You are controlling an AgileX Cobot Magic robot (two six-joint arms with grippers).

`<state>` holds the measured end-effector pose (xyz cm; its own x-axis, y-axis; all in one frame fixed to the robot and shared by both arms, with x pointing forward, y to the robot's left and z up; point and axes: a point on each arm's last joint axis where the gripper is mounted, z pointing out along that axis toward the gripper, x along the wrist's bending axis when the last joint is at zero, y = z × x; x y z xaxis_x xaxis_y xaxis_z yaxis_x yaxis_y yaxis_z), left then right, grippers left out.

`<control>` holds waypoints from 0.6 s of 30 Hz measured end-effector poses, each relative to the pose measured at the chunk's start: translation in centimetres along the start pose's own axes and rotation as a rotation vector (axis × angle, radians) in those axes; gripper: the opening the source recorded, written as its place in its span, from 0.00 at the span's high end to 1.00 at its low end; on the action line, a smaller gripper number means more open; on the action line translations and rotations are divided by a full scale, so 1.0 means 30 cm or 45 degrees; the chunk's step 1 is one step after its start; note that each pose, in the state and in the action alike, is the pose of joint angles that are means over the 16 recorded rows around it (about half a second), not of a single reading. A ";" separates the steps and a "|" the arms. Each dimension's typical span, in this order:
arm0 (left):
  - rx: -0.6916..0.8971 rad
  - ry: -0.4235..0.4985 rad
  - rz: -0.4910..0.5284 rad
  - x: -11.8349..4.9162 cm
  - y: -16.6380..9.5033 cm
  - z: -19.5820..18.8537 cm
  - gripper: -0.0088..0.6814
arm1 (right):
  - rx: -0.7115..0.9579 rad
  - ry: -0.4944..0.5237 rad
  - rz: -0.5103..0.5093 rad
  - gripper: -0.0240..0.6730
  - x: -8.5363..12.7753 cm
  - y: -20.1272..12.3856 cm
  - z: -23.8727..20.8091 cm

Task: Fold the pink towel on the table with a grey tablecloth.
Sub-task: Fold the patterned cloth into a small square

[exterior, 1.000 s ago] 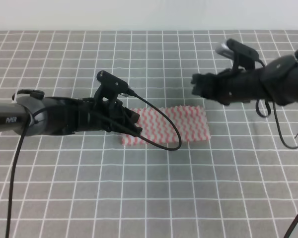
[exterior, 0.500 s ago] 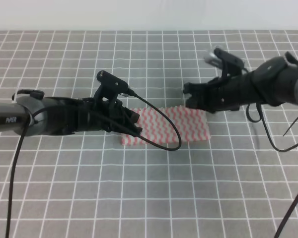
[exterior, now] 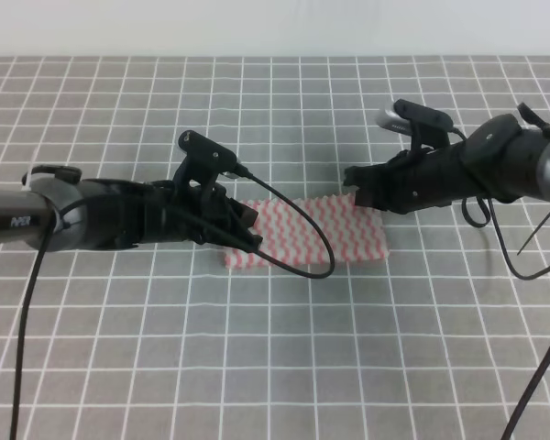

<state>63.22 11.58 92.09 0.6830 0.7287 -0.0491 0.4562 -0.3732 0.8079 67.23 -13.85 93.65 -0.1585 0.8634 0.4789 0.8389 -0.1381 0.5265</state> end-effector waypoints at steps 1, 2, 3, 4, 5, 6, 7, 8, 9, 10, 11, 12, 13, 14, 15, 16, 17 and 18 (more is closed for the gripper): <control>-0.002 0.001 0.009 0.000 0.003 -0.002 0.92 | -0.005 -0.002 -0.007 0.99 0.001 0.004 -0.005; -0.009 0.001 0.016 -0.001 0.009 -0.006 0.92 | -0.010 -0.003 -0.013 0.99 0.001 0.007 -0.010; -0.018 0.002 0.024 -0.001 0.018 -0.012 0.92 | -0.015 -0.004 -0.020 0.99 0.003 0.011 -0.017; -0.025 0.003 0.032 -0.002 0.025 -0.018 0.92 | -0.020 -0.004 -0.029 0.99 0.006 0.016 -0.025; -0.034 0.004 0.038 -0.003 0.035 -0.026 0.92 | -0.026 -0.002 -0.041 0.99 0.010 0.022 -0.037; -0.041 0.005 0.044 -0.004 0.043 -0.033 0.92 | -0.029 0.000 -0.056 0.99 0.016 0.027 -0.049; -0.049 0.006 0.049 -0.005 0.053 -0.041 0.92 | -0.033 0.003 -0.068 0.99 0.024 0.032 -0.062; -0.059 0.005 0.049 -0.007 0.066 -0.053 0.92 | -0.031 0.006 -0.081 0.99 0.032 0.036 -0.077; -0.066 0.005 0.061 -0.010 0.078 -0.066 0.92 | -0.030 0.008 -0.094 0.99 0.040 0.040 -0.091; -0.075 -0.001 0.058 -0.014 0.092 -0.080 0.92 | -0.026 0.008 -0.107 0.99 0.048 0.042 -0.105; -0.081 -0.011 0.055 -0.019 0.104 -0.093 0.93 | -0.021 0.007 -0.125 0.99 0.058 0.044 -0.120; -0.086 -0.024 0.047 -0.024 0.116 -0.107 0.93 | -0.016 0.007 -0.143 0.99 0.070 0.045 -0.135; -0.088 -0.039 0.036 -0.030 0.126 -0.120 0.94 | -0.010 0.006 -0.159 0.99 0.082 0.046 -0.150; -0.088 -0.054 0.025 -0.036 0.135 -0.133 0.94 | -0.002 0.004 -0.175 0.99 0.095 0.045 -0.164; -0.087 -0.070 0.013 -0.043 0.144 -0.146 0.95 | 0.005 0.002 -0.190 0.99 0.107 0.044 -0.176; -0.082 -0.085 -0.001 -0.048 0.149 -0.157 0.95 | 0.012 -0.001 -0.204 0.99 0.120 0.042 -0.189; -0.076 -0.100 -0.016 -0.054 0.156 -0.168 0.96 | 0.023 -0.005 -0.216 0.99 0.131 0.038 -0.197; -0.064 -0.114 -0.031 -0.059 0.158 -0.176 0.96 | 0.034 -0.009 -0.226 0.99 0.142 0.034 -0.205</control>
<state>61.16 11.56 99.10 0.7212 0.6824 -0.1194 0.4455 -0.3249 0.8343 64.21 -13.30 100.54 -0.3019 0.8764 0.3753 0.8116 0.0298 0.5835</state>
